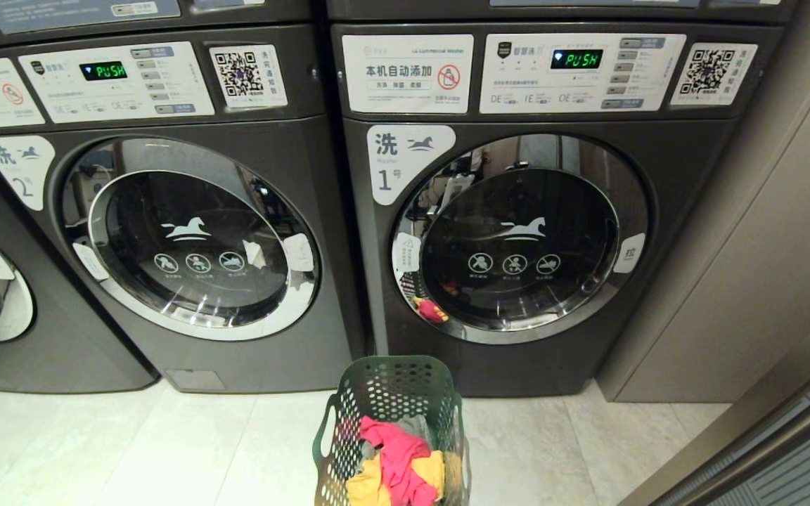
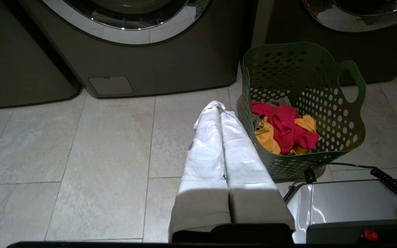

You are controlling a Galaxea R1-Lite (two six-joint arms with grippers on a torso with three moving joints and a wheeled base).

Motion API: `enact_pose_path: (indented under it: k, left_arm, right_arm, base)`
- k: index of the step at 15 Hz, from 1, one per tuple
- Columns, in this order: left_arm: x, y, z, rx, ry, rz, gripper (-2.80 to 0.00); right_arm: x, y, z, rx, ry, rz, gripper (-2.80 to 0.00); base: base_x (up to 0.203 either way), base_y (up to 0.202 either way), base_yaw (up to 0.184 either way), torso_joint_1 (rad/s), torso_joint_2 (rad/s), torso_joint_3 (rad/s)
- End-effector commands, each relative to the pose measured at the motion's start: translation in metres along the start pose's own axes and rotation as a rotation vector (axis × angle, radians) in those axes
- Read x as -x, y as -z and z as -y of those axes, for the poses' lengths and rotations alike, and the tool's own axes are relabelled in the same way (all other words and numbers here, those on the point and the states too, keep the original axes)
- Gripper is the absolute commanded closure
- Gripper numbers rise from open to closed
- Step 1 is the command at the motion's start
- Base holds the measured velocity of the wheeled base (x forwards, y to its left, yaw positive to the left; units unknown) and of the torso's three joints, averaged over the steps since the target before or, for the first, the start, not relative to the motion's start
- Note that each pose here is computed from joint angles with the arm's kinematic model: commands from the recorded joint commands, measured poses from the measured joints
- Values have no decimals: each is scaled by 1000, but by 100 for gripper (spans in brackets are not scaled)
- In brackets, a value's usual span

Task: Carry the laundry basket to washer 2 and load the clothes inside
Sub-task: Open the lid of the washing machine

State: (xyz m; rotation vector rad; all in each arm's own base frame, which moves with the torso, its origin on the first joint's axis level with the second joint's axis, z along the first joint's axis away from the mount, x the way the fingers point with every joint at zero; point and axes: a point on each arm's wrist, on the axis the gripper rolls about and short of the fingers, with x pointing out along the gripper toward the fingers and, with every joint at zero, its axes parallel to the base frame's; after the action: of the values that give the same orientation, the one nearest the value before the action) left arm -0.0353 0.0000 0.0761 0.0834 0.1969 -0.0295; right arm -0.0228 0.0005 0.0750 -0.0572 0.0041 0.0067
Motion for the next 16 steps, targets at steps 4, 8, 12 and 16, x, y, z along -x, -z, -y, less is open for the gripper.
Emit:
enact_pose_path:
  k: [4,8,12,16]
  left_arm:
    - [0,0,0,3,0,-2,0]
    - [0,0,0,0,0,-3,0]
    - [0,0,0,-3,2,0,0]
    - [0,0,0,-2,0,0,0]
  right_arm:
    - [0,0,0,3,-3,-1,0]
    - [0,0,0,3,-3,-2,0]
    - [0,0,0,3,-3,-2,0]
    - [0,0,0,1,-1,-2,0]
  base:
    - [0,0,0,0,0,0]
    - [0,0,0,3,0,-84]
    - [0,0,0,1,5,-185]
    - [0,0,0,6,2,-198]
